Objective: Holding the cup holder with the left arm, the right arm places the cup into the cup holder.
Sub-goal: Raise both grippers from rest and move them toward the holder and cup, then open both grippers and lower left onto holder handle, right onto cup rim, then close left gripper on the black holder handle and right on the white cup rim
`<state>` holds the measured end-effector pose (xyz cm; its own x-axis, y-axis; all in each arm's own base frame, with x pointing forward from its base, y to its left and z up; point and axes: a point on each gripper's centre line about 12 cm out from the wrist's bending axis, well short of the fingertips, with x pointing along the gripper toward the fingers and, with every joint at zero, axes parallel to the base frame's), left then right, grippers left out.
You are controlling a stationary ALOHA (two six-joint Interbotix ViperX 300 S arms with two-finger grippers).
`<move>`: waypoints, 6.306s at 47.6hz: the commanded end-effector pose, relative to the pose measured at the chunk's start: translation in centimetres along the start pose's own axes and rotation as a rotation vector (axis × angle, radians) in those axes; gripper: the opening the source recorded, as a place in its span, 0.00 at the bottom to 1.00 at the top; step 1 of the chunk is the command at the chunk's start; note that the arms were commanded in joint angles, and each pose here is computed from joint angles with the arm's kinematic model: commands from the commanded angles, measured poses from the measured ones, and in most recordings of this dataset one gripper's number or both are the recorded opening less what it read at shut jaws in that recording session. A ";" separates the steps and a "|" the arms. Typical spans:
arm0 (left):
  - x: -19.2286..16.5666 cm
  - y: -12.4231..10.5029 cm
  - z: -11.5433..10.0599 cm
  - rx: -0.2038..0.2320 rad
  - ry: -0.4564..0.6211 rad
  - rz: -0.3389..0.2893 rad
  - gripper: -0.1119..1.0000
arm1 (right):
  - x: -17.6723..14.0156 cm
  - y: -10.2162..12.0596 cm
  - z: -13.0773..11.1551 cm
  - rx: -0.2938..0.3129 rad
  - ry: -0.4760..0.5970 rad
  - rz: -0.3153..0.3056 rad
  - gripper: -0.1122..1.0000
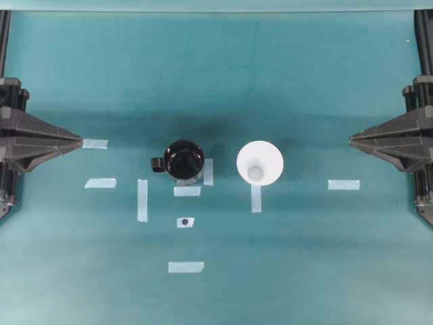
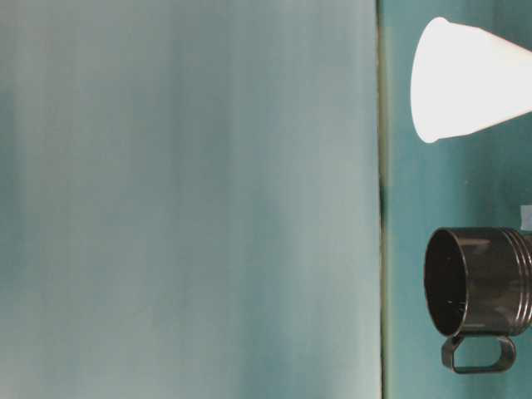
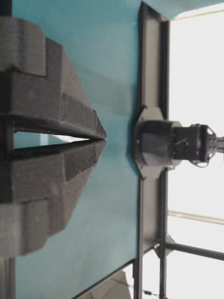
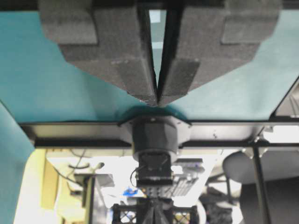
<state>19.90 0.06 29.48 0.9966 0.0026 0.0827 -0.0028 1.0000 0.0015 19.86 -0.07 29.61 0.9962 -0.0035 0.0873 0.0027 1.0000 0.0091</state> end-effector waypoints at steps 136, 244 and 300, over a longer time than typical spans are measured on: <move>11.8 2.1 -10.6 0.003 1.019 0.051 0.13 | 12.6 -5.1 -9.7 0.249 1.059 -0.227 0.11; 13.7 3.6 -16.6 0.059 1.160 0.031 0.93 | 14.0 -7.2 -15.1 0.187 1.239 -0.266 0.96; 14.5 4.4 -17.6 0.048 1.163 0.048 0.93 | 14.0 -8.2 -16.5 0.201 1.251 -0.288 0.95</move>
<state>35.11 4.36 12.04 0.4332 0.0600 -0.8993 -0.0165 0.9981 0.0587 35.08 -7.92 13.15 0.3362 -0.0872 -0.9378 0.3177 0.9478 0.0258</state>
